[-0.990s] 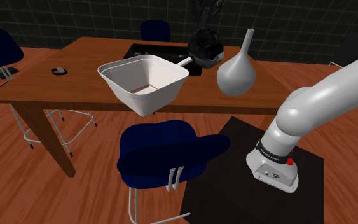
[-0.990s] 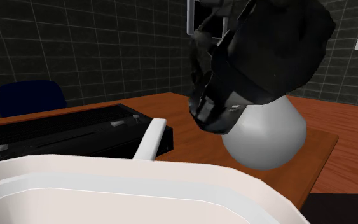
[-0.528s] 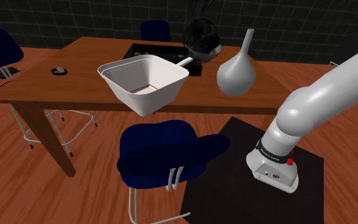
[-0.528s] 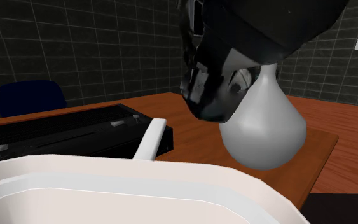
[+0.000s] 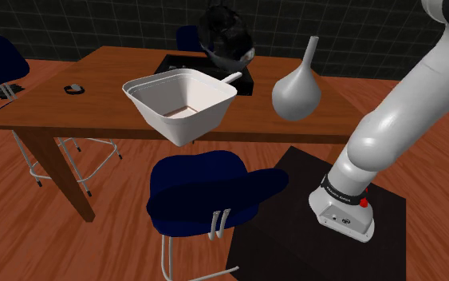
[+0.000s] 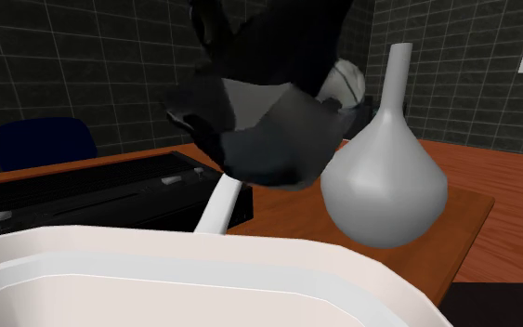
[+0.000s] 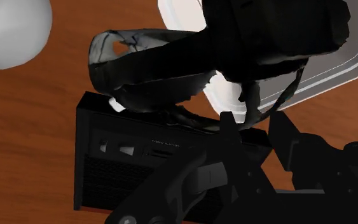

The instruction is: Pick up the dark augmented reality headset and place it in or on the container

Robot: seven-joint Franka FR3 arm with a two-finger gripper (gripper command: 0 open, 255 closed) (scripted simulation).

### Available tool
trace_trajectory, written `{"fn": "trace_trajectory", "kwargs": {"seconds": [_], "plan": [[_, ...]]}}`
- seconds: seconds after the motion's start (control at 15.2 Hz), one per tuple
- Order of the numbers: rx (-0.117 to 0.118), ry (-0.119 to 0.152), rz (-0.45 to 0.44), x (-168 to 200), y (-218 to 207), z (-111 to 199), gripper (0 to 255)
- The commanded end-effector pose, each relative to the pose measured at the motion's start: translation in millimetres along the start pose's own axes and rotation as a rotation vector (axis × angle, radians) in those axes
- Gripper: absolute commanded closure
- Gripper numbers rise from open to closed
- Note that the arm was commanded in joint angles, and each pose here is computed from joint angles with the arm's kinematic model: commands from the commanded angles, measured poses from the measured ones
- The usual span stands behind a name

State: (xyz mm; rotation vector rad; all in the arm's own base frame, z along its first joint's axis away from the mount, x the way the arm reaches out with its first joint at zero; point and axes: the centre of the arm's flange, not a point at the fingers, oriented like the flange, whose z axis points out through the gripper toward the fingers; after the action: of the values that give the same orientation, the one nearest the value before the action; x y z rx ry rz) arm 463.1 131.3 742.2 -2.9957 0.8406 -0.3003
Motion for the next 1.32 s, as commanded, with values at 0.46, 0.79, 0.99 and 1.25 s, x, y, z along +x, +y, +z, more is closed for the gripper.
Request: {"fn": "trace_trajectory", "kwargs": {"seconds": [0.46,0.79,0.99,1.25], "plan": [[0.002,0.001,0.002,-4,-79,-3,255],[0.002,0.001,0.002,-9,-77,23,255],[0.002,0.001,0.002,-12,-76,38,255],[0.002,0.001,0.002,-15,-75,59,255]]}}
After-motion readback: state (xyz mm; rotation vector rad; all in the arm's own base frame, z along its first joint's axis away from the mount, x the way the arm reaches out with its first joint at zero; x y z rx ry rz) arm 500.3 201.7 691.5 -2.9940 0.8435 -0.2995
